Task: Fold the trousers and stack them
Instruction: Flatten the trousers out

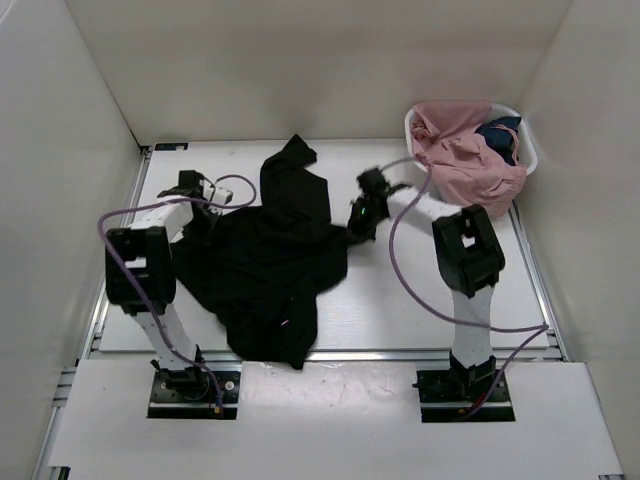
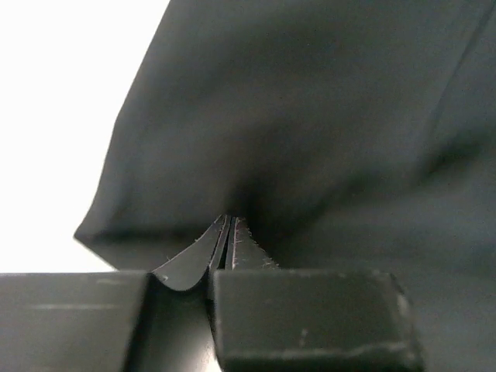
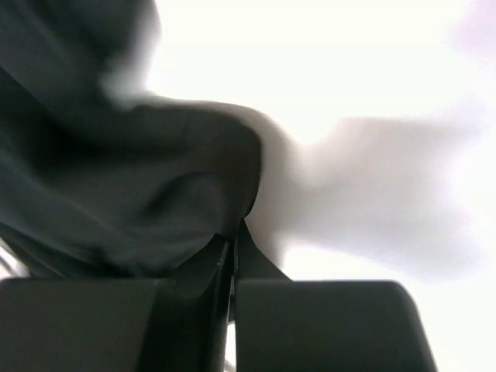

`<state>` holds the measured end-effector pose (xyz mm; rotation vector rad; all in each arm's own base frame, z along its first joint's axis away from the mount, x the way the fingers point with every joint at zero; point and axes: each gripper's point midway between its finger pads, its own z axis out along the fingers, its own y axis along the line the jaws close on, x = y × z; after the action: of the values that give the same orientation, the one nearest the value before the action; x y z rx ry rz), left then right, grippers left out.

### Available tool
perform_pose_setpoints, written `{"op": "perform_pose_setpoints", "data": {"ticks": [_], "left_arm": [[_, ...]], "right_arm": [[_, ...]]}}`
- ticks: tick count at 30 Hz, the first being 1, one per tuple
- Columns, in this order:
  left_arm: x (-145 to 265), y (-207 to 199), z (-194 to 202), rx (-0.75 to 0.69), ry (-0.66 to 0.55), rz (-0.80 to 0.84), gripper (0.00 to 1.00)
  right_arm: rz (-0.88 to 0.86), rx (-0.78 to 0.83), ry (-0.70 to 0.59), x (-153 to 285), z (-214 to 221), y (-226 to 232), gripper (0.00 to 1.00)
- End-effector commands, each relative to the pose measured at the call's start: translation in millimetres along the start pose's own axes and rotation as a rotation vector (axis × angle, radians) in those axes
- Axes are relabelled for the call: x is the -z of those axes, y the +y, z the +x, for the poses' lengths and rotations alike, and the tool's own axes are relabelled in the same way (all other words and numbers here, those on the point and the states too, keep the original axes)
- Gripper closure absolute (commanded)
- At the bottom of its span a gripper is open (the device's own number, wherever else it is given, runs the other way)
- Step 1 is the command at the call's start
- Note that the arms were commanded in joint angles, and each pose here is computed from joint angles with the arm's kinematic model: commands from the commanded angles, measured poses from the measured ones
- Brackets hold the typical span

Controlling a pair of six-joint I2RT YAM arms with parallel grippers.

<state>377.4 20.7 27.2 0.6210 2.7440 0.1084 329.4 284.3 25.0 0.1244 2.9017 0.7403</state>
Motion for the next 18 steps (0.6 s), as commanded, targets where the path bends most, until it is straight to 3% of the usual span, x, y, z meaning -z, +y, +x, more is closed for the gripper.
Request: {"op": "perform_pose_setpoints", "data": {"ticks": [1, 5, 6, 7, 8, 9, 13, 18], "left_arm": [[52.6, -2.8, -3.6, -0.037, -0.141, -0.011, 0.86], [76.8, -34.1, 26.2, -0.07, -0.13, 0.094, 0.86], [81.5, -39.6, 27.7, -0.081, -0.136, 0.12, 0.84], [86.0, -47.7, 31.3, -0.09, -0.135, 0.14, 0.79], [86.8, -52.4, 35.1, -0.104, -0.125, 0.165, 0.65], [91.2, -56.7, 39.1, -0.102, -0.118, 0.183, 0.62], [89.6, -63.8, 40.2, -0.11, -0.119, 0.207, 0.52], [87.6, -60.1, 12.0, -0.066, -0.131, 0.231, 0.49]], "right_arm": [[0.072, 0.067, -0.256, 76.1, -125.0, -4.3, 1.0], [0.039, 0.114, -0.38, 116.3, -200.7, 12.1, 1.0], [0.027, 0.144, -0.396, 123.2, -208.5, 14.6, 0.87], [-0.022, 0.176, -0.389, 125.8, -209.2, 25.5, 0.57], [-0.04, 0.196, -0.38, 128.5, -207.1, 29.7, 0.12], [-0.046, 0.209, -0.376, 128.4, -206.3, 30.6, 0.01], [0.011, 0.214, -0.344, 139.9, -170.5, 15.9, 0.01], [0.194, 0.139, -0.335, 127.6, -132.9, -22.9, 0.01]]}}
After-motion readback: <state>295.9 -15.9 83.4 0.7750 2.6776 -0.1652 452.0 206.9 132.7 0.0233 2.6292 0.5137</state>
